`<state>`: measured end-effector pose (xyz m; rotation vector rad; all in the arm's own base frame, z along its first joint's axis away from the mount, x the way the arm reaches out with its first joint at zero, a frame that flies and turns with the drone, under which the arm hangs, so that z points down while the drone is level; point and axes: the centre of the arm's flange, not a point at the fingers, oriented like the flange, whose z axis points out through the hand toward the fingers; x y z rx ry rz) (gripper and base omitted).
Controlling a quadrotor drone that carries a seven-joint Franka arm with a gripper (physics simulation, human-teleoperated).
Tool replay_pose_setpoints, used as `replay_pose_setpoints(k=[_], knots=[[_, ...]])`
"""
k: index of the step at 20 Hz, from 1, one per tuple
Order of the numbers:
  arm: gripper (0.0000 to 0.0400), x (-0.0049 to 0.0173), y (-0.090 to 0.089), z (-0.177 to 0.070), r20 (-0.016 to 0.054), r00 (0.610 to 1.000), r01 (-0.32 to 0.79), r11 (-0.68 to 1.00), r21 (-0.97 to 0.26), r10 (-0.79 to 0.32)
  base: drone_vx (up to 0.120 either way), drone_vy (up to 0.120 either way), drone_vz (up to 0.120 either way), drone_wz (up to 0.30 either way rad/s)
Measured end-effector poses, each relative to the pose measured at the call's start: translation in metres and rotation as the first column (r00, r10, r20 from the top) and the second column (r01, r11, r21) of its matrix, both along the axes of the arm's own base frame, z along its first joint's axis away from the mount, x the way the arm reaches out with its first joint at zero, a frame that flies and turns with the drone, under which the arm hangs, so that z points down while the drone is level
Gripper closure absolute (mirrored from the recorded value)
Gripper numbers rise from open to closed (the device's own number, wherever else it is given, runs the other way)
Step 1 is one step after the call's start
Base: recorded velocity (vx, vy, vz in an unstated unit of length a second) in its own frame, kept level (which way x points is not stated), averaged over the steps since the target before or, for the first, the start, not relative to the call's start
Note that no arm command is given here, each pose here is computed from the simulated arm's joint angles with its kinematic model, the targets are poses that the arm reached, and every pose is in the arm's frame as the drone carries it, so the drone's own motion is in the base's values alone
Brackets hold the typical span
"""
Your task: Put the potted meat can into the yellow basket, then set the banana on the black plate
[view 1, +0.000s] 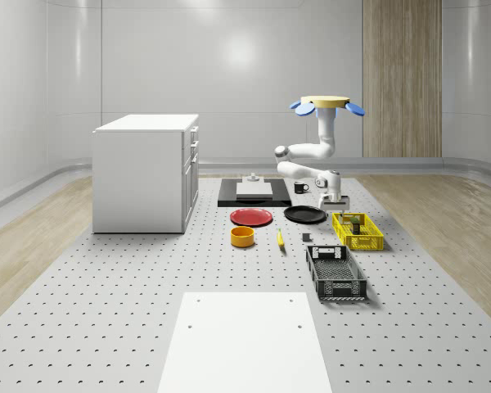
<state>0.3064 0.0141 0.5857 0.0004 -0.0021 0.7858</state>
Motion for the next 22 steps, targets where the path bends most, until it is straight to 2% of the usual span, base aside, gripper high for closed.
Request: replay_pose_setpoints(k=[7, 17, 22], knots=[[0.0, 0.0, 0.0, 0.0, 0.0, 1.0, 0.0, 1.0, 0.0, 0.0, 0.0, -0.12, 0.0, 0.0], [0.0, 0.0, 0.0, 0.0, 0.0, 1.0, 0.0, 1.0, 0.0, 0.0, 0.0, -0.12, -0.076, 0.0], [0.0, 0.0, 0.0, 0.0, 0.0, 1.0, 0.0, 1.0, 0.0, 0.0, 0.0, -0.12, 0.0, 0.0]])
